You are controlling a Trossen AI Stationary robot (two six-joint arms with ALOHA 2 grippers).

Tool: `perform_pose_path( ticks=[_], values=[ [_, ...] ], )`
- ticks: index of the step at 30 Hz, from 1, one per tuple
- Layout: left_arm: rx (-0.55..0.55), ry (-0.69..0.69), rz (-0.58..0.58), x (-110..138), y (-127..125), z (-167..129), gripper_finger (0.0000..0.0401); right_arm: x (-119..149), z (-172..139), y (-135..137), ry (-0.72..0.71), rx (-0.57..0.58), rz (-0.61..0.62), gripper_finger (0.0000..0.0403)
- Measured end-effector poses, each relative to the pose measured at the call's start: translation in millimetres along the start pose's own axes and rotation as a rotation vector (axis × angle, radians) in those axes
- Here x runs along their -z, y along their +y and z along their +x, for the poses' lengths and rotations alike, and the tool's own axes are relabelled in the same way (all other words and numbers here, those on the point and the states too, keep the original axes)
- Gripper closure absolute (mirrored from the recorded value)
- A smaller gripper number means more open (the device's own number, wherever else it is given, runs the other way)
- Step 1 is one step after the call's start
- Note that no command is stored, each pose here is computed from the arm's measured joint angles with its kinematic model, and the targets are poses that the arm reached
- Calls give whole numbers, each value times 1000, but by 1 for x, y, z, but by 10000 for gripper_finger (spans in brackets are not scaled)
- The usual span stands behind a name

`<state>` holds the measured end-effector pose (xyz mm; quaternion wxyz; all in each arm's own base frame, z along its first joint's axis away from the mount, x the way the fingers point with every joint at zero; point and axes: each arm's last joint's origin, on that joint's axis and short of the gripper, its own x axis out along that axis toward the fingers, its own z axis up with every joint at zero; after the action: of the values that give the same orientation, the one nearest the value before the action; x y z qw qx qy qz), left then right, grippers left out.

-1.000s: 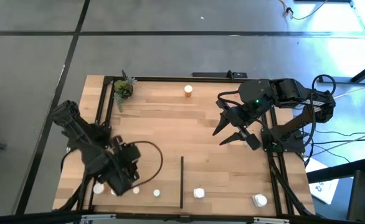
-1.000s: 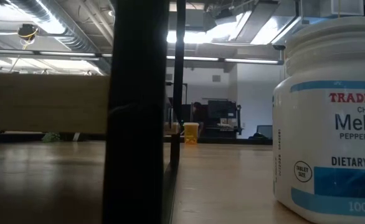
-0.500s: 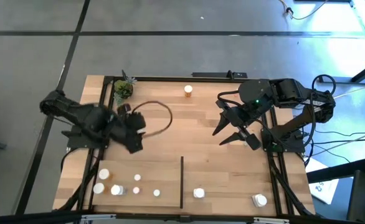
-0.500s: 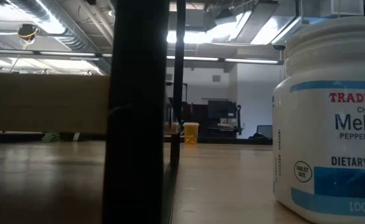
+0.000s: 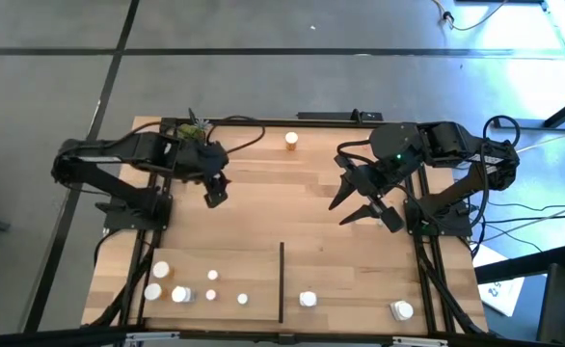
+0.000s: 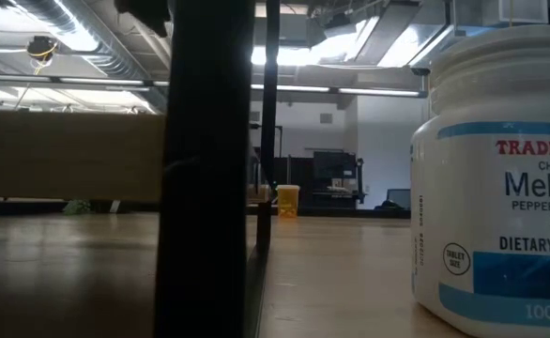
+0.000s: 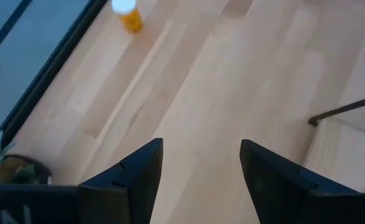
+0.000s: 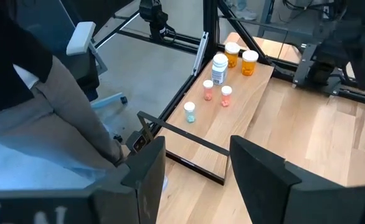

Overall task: Pick and place medicine bottles onto shelf by color
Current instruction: Put the bottom small blue pill bottle on the shelf aligned with the other small blue pill bottle

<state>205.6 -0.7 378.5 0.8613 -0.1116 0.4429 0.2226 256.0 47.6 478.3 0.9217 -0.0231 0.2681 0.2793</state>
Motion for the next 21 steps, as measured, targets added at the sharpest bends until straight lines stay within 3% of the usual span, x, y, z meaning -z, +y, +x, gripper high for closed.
perform_pose_path(
  ticks=[9, 12, 19, 21],
  values=[
    [-26, -33, -45, -5, 9, -1, 194, 4, 0, 0, 39, 36, 213, 221],
    [-35, -34, -53, -5, 11, 0, 194, 12, -1, -3, 106, 186, 355, 221],
    [-49, -32, -19, -7, 15, 1, 194, 54, -10, -5, 385, 683, 898, 221],
    [-49, -31, -19, -7, 15, 1, 194, 63, -5, -7, 377, 733, 992, 221]
  ],
)
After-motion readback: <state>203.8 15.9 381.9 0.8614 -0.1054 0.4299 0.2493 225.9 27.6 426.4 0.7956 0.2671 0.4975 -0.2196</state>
